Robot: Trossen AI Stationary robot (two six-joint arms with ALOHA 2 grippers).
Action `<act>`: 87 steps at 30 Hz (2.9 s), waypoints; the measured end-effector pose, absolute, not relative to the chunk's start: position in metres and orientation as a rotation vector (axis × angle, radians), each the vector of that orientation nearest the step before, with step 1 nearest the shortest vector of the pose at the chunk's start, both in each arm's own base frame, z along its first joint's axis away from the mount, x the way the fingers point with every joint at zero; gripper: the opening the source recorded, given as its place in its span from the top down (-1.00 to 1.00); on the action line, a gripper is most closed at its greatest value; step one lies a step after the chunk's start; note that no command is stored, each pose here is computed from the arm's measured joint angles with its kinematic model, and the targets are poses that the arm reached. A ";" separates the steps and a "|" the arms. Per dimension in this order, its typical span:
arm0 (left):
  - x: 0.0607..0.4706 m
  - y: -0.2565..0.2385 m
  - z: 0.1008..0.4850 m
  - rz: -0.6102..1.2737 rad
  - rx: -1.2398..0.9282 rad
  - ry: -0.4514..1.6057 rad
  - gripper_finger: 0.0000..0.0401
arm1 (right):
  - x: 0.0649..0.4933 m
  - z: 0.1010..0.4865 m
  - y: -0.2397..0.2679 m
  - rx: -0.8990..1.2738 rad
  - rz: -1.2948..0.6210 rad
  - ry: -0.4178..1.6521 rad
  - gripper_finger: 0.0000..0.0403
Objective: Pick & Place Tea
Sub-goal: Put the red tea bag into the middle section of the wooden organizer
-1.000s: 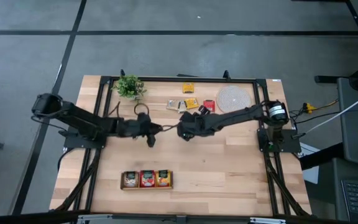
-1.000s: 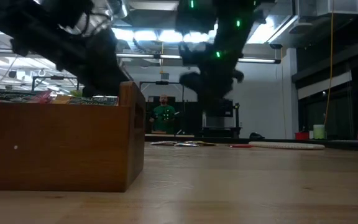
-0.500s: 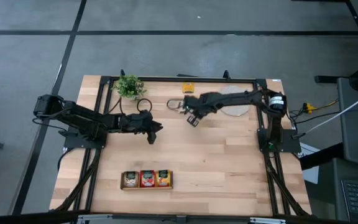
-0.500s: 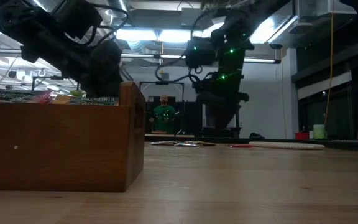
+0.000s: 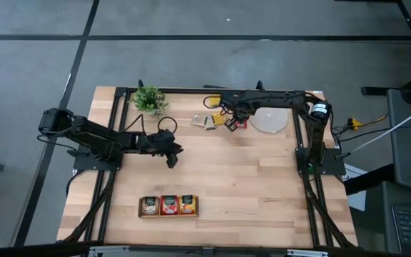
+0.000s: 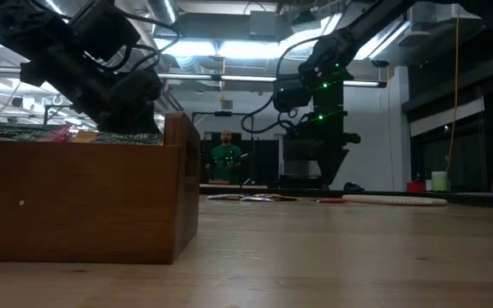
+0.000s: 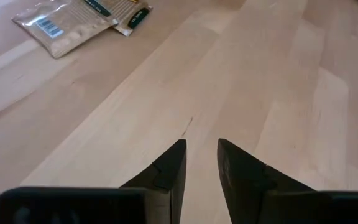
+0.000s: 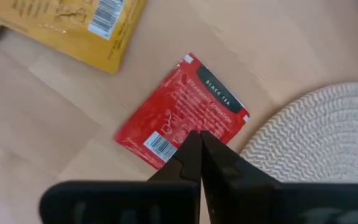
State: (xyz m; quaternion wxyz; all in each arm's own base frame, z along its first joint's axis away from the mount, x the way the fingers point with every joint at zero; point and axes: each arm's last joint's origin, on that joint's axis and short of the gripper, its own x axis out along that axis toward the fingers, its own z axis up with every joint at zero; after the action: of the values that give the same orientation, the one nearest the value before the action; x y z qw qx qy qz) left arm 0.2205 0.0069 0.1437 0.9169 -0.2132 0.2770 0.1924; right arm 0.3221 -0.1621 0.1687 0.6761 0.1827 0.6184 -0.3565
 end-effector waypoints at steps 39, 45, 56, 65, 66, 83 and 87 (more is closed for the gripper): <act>0.220 0.025 0.145 0.466 -0.296 0.557 0.56 | 0.382 0.137 -0.013 0.678 -0.101 1.042 0.99; 0.223 0.024 0.149 0.402 -0.300 0.519 0.56 | 0.386 0.142 0.002 0.574 -0.072 0.987 0.99; 0.255 0.017 0.160 0.198 -0.224 0.499 0.92 | 0.389 0.188 0.023 0.438 -0.032 1.169 0.96; 0.280 0.018 0.142 0.141 -0.214 0.588 0.99 | 0.372 0.201 0.047 0.295 -0.037 1.269 0.96; 0.283 0.018 0.138 0.137 -0.221 0.599 0.99 | 0.370 0.198 0.048 0.290 -0.036 1.281 0.96; 0.316 0.017 0.098 0.049 -0.243 0.731 0.99 | 0.354 0.171 0.063 0.269 -0.271 1.285 0.95; 0.319 0.017 0.090 0.045 -0.274 0.752 0.99 | 0.352 0.171 0.068 0.221 -0.488 1.186 0.95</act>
State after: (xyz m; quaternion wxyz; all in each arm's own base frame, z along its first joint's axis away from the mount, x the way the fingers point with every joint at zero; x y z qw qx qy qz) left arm 0.3191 0.0167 0.0905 0.9207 -0.1332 0.3662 0.0220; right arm 0.3521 0.0684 0.1714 0.7955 0.1027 0.5522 -0.2273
